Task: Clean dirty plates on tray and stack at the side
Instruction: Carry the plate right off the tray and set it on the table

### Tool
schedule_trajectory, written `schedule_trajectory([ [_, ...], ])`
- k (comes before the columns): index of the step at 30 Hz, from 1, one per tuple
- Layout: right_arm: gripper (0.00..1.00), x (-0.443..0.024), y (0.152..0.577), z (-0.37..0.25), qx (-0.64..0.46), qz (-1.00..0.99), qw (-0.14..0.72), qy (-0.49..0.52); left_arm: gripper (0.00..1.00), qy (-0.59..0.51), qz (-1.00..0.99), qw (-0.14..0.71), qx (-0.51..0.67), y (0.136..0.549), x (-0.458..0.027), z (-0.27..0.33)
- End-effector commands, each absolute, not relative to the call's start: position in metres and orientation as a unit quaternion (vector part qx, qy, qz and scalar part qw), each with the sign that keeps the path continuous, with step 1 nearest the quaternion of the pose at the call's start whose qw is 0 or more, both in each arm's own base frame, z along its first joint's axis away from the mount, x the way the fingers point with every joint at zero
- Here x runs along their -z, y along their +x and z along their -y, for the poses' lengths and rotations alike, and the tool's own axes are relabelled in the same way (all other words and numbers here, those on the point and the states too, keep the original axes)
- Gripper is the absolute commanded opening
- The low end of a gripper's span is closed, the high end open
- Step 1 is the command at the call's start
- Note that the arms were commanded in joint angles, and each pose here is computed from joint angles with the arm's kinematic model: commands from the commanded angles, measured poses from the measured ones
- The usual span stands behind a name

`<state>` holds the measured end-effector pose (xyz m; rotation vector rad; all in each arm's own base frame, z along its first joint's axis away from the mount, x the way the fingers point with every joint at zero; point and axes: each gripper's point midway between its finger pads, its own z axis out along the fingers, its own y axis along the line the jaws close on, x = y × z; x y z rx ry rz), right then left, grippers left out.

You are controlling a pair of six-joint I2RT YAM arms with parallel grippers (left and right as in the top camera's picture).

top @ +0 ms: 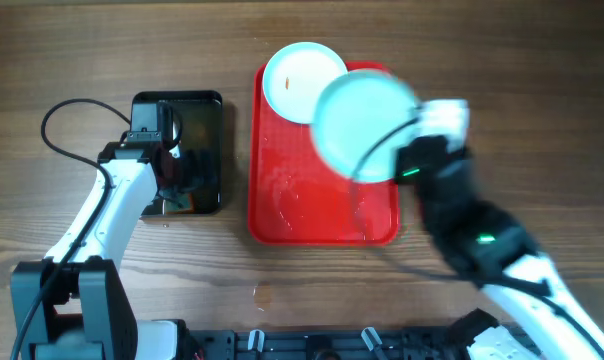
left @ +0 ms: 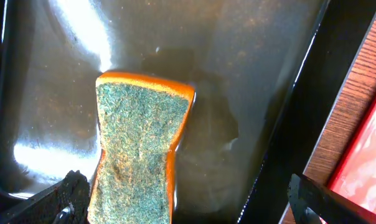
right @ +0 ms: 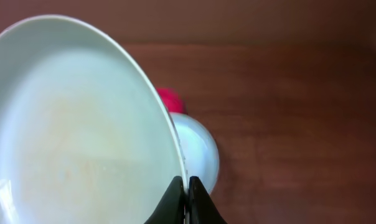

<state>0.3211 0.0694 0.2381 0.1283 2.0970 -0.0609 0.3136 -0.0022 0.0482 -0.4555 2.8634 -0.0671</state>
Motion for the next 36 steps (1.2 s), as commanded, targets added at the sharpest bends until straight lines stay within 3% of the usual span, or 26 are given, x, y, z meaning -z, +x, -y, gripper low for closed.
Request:
schedule_trajectory([
  [1,0.04,-0.231,0.325,-0.018,-0.05,-0.869,0.458,0.179,1.0,-0.153,-0.98,0.126,0.028,0.314,-0.051,0.002],
  [10,0.04,-0.149,0.318,0.128,-0.048,-0.84,0.336,0.424,1.0,-0.153,-0.98,0.126,0.028,0.314,-0.051,0.002],
  [16,0.04,-0.084,0.313,0.168,-0.04,-0.835,0.259,0.484,1.0,-0.154,-0.98,0.126,0.028,0.314,-0.051,0.002],
  [18,0.05,-0.07,0.317,0.17,-0.033,-0.85,0.251,0.462,1.0,-0.153,-0.98,0.126,0.028,0.314,-0.051,0.002],
  [19,0.11,-0.066,0.321,0.172,-0.03,-0.855,0.252,0.452,1.0,-0.153,-0.98,0.126,0.028,0.314,-0.051,0.002],
  [21,0.43,-0.066,0.327,0.171,-0.037,-0.861,0.26,0.436,1.0,-0.154,-0.98,0.126,0.028,0.314,-0.051,0.002],
  [22,0.52,-0.069,0.333,0.167,-0.053,-0.863,0.271,0.422,1.0,-0.153,-0.98,0.126,0.028,0.314,-0.051,0.002],
  [23,0.56,-0.077,0.343,0.158,-0.084,-0.868,0.287,0.397,1.0,-0.153,-0.98,0.126,0.028,0.314,-0.051,0.002],
  [29,0.49,-0.121,0.367,0.081,-0.243,-0.878,0.327,0.251,1.0,-0.154,-0.98,0.126,0.028,0.314,-0.051,0.002],
  [36,0.52,-0.121,0.365,-0.031,-0.228,-0.925,0.3,0.044,1.0,-0.153,-0.98,0.126,0.028,0.314,-0.051,0.002],
])
